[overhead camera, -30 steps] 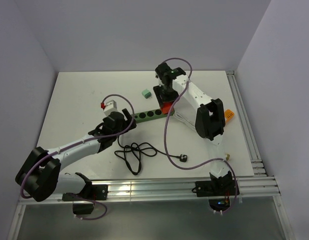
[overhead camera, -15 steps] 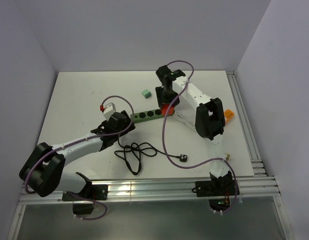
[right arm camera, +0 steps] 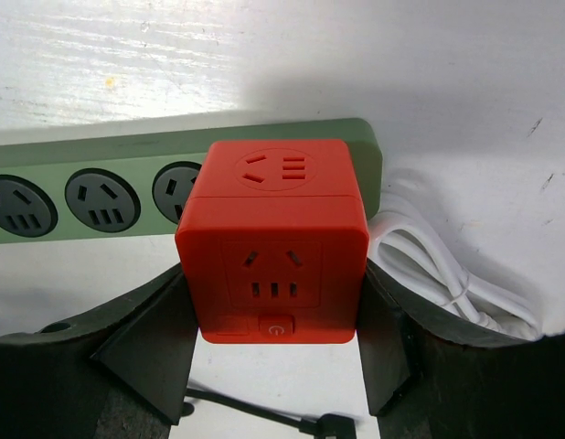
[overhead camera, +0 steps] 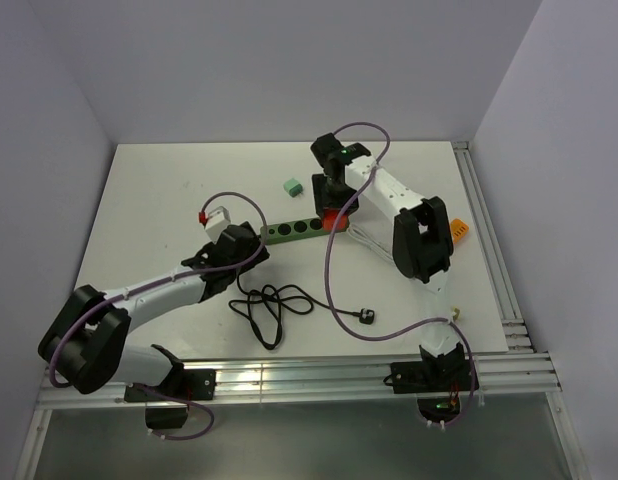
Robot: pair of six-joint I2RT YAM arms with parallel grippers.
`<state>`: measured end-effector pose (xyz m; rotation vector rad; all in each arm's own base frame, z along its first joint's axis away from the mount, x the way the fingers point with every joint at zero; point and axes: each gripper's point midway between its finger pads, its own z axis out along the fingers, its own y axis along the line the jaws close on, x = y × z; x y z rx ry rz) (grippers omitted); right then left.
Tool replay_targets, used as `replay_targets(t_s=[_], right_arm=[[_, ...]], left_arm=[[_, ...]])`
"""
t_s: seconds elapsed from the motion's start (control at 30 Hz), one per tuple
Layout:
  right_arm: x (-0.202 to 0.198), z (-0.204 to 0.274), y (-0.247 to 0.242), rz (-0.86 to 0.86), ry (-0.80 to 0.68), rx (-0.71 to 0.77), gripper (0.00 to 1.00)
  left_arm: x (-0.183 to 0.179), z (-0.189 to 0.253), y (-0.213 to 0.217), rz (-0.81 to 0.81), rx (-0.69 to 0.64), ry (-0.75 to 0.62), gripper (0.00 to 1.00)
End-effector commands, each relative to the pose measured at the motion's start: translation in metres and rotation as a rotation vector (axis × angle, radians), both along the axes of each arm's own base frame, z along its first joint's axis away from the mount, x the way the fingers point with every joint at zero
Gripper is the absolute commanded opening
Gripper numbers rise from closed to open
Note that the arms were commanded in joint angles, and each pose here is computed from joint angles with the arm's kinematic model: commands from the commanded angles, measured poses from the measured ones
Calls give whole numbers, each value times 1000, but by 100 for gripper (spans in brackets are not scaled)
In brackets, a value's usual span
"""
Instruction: Insert the plug
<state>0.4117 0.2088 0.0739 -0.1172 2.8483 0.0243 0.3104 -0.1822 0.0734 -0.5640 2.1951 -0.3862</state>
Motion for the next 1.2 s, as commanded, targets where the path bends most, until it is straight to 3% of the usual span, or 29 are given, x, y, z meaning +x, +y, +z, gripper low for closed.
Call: replay_targets(t_s=[0.0,0.2,0.37,0.47,0.77,0.97,1.13,1.17], right_arm=[[-47,-84,-25,-110,207,-131,0],[-59,-105,-33,-96,280,-181,0],[-38,-90,-12,-56,280,-107,0],[-42,-95,-15,-38,353,-142,0],[-89,-146,-19,-39,493,-175,0],[-51,-134,5,-78,410,-105,0],[-49,-126,1,-77,392,-105,0],[-39,-116,6,-74,333,-77,0]], left_arm=[[4,17,3,17,-30,-57,82],[0,14,1,5,-40,-44,80],[1,21,-1,-7,-63,-85,80],[2,23,-2,-13,-69,-96,79],[-3,22,-3,-28,-93,-106,78],[-3,28,-3,-37,-87,-107,78],[-6,32,-3,-42,-114,-126,77],[-7,33,-3,-42,-114,-126,77]])
